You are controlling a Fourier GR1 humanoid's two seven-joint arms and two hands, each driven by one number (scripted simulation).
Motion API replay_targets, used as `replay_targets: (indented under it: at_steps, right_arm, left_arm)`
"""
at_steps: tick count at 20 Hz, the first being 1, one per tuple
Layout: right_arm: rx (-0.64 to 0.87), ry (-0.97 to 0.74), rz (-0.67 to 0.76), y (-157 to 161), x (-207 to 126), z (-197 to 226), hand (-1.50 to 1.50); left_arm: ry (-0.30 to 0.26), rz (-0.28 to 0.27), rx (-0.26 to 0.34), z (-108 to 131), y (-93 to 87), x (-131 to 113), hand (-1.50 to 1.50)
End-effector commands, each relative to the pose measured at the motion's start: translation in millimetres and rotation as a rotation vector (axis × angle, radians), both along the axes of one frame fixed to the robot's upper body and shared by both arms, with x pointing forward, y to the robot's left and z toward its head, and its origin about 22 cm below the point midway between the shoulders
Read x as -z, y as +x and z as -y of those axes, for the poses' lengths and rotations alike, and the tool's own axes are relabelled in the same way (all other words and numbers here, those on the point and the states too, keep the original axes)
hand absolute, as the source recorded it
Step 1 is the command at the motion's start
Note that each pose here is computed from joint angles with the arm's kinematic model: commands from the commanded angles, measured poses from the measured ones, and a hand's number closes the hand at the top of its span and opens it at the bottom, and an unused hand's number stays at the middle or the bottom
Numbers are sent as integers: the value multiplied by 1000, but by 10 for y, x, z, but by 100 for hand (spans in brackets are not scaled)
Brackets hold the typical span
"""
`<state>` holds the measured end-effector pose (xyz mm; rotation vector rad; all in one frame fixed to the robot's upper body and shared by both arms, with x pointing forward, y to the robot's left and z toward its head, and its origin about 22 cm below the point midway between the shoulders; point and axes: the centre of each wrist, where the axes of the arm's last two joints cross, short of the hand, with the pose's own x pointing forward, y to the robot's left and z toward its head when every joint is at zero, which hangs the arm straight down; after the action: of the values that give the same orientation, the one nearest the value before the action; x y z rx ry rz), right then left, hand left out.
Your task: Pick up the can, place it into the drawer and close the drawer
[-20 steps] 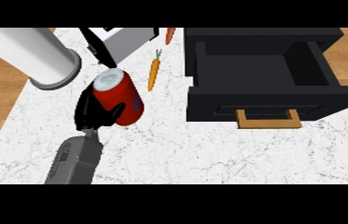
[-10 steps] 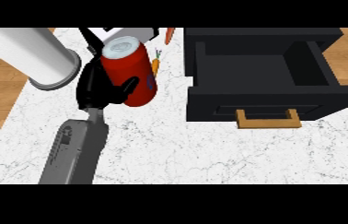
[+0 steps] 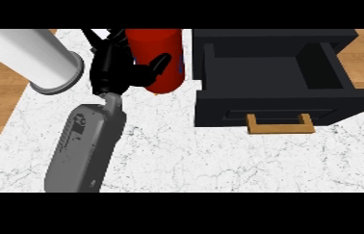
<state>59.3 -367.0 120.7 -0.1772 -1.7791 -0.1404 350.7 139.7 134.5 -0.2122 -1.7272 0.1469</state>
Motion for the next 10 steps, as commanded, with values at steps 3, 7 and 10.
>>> replay_targets:
  at_steps: [3, 7, 10]
  right_arm:
    - [6, -4, 13, -19, -55, 172, -150]
    - [-17, 32, 4, 36, 62, -1, -150]
    - [-11, 17, 4, 15, 13, 134, -150]
  left_arm:
    - [21, 12, 24, 321, 129, -320, 150]
    - [28, 15, 4, 626, 237, -379, 150]
    - [23, 1, 15, 623, 343, -638, 150]
